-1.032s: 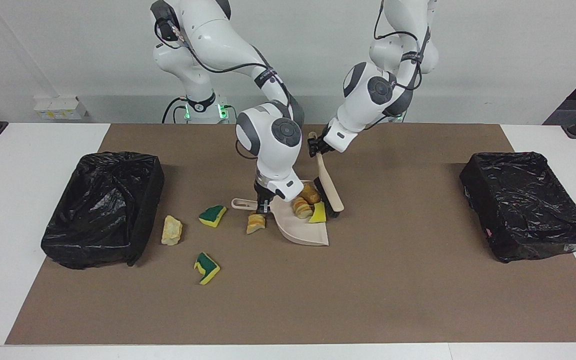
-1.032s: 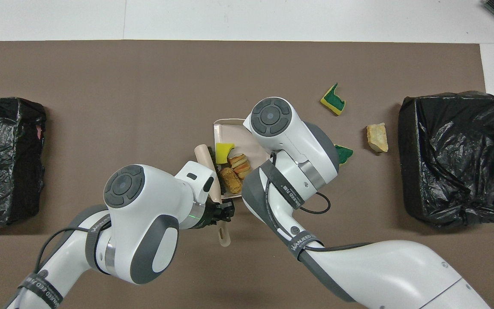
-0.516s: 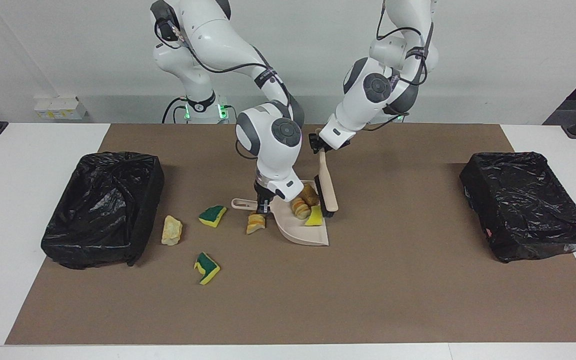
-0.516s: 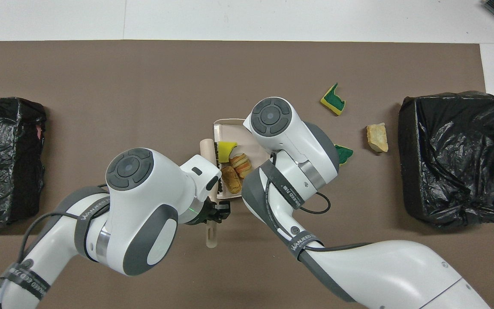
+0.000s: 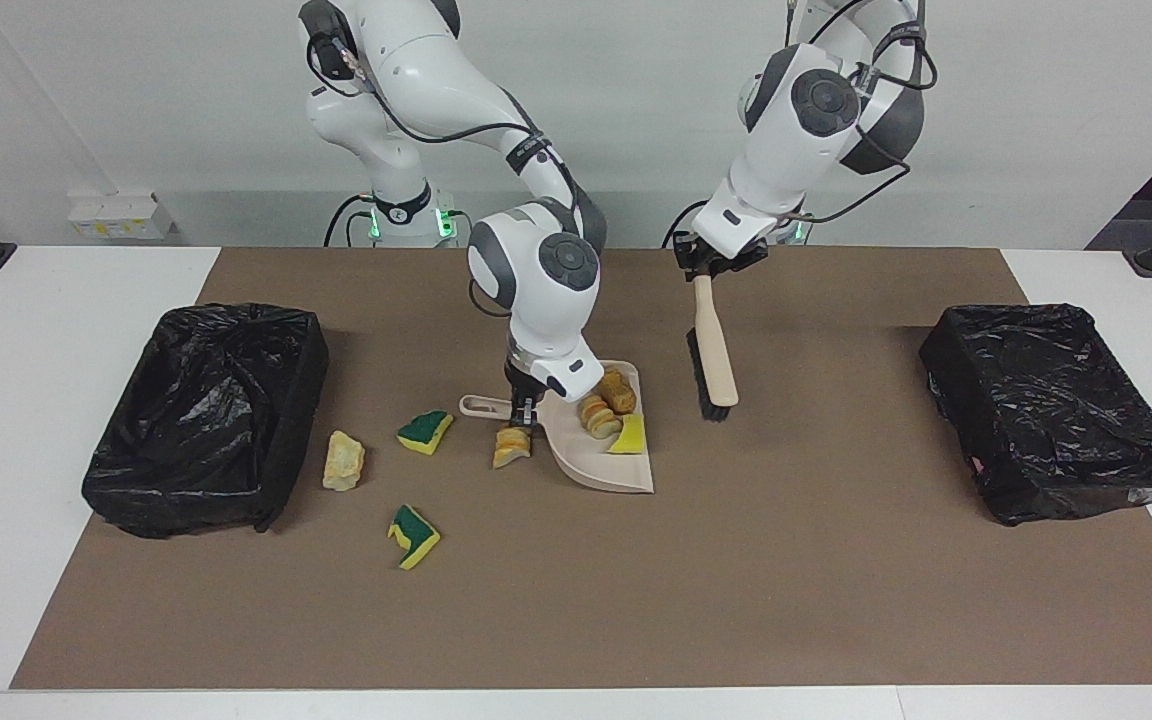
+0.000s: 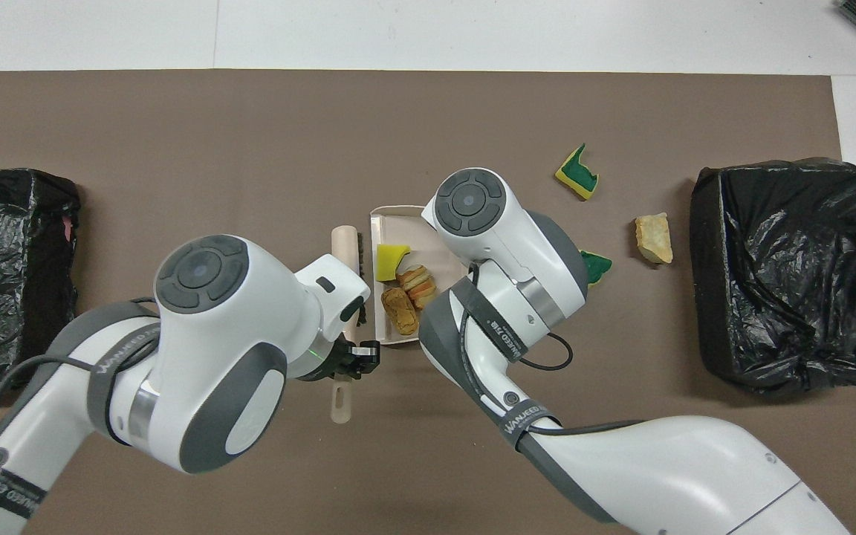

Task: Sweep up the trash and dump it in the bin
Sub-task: 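Carry the dustpan to the bin and tip it with the right gripper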

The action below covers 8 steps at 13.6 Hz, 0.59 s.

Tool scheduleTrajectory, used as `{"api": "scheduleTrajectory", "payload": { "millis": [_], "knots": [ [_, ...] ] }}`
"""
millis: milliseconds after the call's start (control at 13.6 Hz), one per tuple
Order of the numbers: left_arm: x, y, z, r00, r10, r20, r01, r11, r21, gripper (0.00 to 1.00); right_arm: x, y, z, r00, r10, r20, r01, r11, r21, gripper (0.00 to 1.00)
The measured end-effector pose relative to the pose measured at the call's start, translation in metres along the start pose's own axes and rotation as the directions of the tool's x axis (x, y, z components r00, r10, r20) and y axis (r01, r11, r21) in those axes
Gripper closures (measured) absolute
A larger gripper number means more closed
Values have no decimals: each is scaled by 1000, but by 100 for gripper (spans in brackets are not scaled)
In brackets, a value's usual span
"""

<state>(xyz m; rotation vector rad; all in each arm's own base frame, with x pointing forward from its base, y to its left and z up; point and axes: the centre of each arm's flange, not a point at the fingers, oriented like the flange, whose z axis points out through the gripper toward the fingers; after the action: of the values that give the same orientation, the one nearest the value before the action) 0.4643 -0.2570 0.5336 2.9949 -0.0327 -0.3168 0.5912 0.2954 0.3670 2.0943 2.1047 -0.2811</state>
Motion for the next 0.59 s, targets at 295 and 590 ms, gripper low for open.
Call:
{"api": "scheduleTrajectory", "payload": {
  "millis": [295,590],
  "knots": [
    [1,-8,-44,998,-1,-63,3,1000,27,74,-70,-17,-47,997,81,-5,-81,996,-23,69],
    [-4,-24,-77,995,-12,-99,17,998,56,74,-136,-43,-89,987,162,-17,-163,985,-57,69]
  ]
}}
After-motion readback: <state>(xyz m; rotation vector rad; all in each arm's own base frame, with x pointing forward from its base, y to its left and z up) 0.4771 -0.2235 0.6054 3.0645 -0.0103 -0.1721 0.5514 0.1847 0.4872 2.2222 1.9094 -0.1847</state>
